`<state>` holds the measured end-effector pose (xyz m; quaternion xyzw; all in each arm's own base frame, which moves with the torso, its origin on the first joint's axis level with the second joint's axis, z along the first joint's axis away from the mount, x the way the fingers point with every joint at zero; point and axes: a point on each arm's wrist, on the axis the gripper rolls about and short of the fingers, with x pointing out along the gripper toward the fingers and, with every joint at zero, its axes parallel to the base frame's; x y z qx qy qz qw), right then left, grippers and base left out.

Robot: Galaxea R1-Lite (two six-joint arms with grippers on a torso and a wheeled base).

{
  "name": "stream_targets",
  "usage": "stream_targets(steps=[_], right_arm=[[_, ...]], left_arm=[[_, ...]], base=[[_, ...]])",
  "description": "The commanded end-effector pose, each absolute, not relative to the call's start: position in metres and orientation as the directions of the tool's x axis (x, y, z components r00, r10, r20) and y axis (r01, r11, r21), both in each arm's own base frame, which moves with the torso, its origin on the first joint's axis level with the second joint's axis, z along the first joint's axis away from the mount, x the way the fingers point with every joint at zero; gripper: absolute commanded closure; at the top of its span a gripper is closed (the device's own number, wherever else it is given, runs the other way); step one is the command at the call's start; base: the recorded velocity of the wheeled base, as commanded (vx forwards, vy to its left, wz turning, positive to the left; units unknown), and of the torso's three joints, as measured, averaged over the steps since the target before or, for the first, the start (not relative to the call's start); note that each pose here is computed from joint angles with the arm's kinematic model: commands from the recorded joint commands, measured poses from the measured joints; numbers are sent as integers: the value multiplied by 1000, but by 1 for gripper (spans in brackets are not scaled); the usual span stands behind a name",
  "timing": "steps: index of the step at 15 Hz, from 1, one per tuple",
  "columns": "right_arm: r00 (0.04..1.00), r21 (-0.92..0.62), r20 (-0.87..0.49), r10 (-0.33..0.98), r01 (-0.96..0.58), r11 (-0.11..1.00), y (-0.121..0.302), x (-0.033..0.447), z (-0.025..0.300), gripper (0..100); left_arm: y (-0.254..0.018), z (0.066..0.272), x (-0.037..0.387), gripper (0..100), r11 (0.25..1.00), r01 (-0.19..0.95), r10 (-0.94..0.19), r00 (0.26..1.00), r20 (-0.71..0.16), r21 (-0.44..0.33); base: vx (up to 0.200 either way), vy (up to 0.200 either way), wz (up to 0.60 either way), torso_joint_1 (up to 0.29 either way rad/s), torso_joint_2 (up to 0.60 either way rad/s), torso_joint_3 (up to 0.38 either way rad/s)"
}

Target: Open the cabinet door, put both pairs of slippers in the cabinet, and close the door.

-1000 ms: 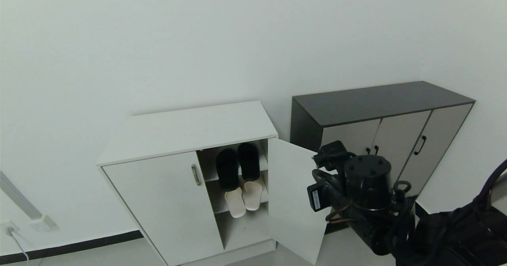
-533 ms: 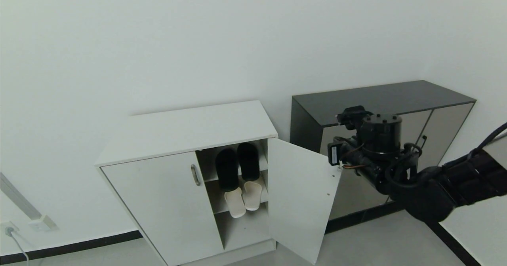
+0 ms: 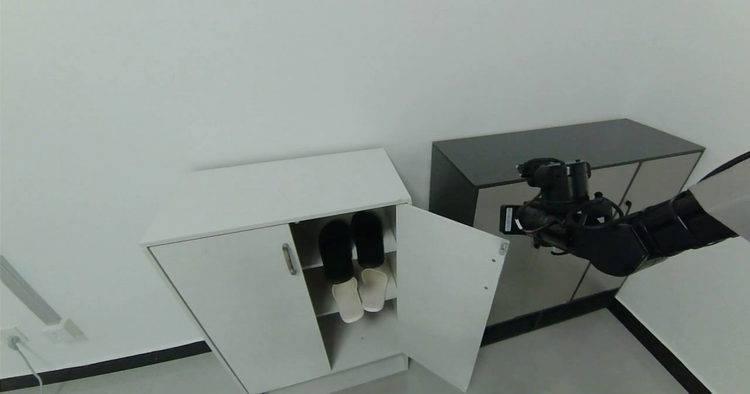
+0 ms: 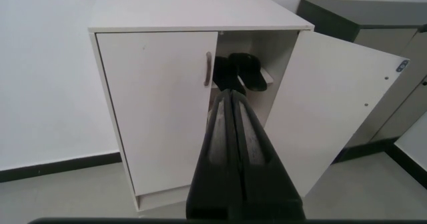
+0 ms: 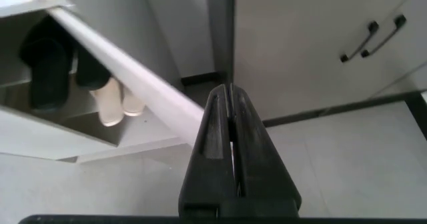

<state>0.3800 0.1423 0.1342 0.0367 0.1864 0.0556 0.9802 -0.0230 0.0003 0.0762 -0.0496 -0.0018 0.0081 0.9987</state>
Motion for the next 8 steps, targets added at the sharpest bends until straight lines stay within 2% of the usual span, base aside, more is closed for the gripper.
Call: stream_targets(steps=[1,8], right_arm=[[915,86,-387,112,-85,993,142,387,120,100],[902,74,-420,104,-80,994,145,397,96,100]], left_arm=[[0,76,-23,100,995,-16,17,1000,3,-100],[0,76,-23,100,995,-15,15,1000,2,-100]], base=[[0,0,0,0,0,0],[0,0,0,0,0,0]])
